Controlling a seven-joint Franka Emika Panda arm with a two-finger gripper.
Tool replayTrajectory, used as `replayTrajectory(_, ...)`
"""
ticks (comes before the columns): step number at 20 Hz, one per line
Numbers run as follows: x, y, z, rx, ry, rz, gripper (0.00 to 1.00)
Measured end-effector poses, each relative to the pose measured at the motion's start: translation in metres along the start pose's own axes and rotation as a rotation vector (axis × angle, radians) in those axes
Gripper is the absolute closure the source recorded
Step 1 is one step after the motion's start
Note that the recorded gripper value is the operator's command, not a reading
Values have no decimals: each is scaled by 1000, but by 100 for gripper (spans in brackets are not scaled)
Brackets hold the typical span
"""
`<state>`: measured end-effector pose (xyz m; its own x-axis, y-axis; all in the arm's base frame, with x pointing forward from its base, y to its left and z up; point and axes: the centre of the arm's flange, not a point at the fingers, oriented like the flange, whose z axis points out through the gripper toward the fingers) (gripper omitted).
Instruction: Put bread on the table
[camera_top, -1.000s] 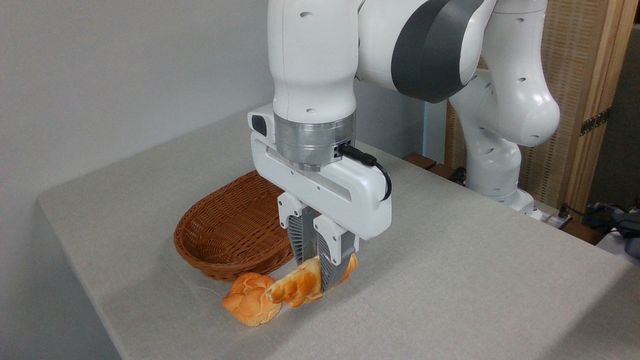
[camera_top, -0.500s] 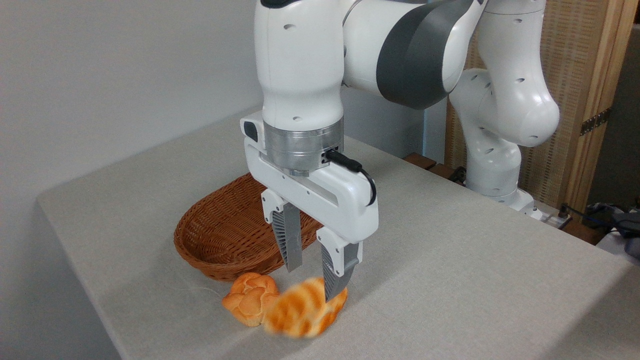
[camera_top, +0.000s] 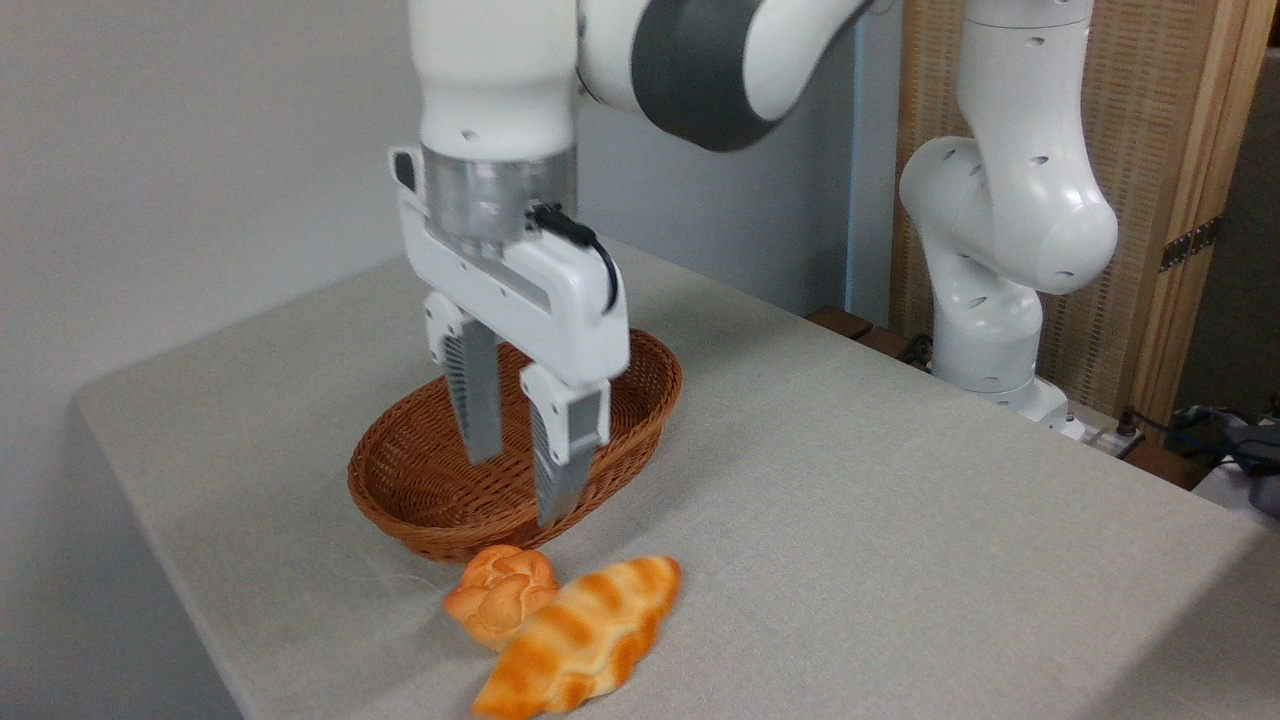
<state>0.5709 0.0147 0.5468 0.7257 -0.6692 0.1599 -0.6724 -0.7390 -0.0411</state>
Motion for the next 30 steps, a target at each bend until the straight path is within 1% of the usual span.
replayTrajectory(2, 13, 10, -6, 6, 13, -29, 0)
replayTrajectory(4, 22, 19, -11, 10, 23, -39, 0)
replayTrajectory(8, 34, 34, -26, 19, 47, -16, 0)
replayTrajectory(10, 39, 40, -39, 18, 53, -3, 0)
replayTrajectory(12, 38, 43, -46, 8, 44, 1, 0)
replayTrajectory(15, 35, 45, -45, -11, 21, 1, 0)
replayTrajectory(30, 34, 46, -43, -21, 10, 1, 0)
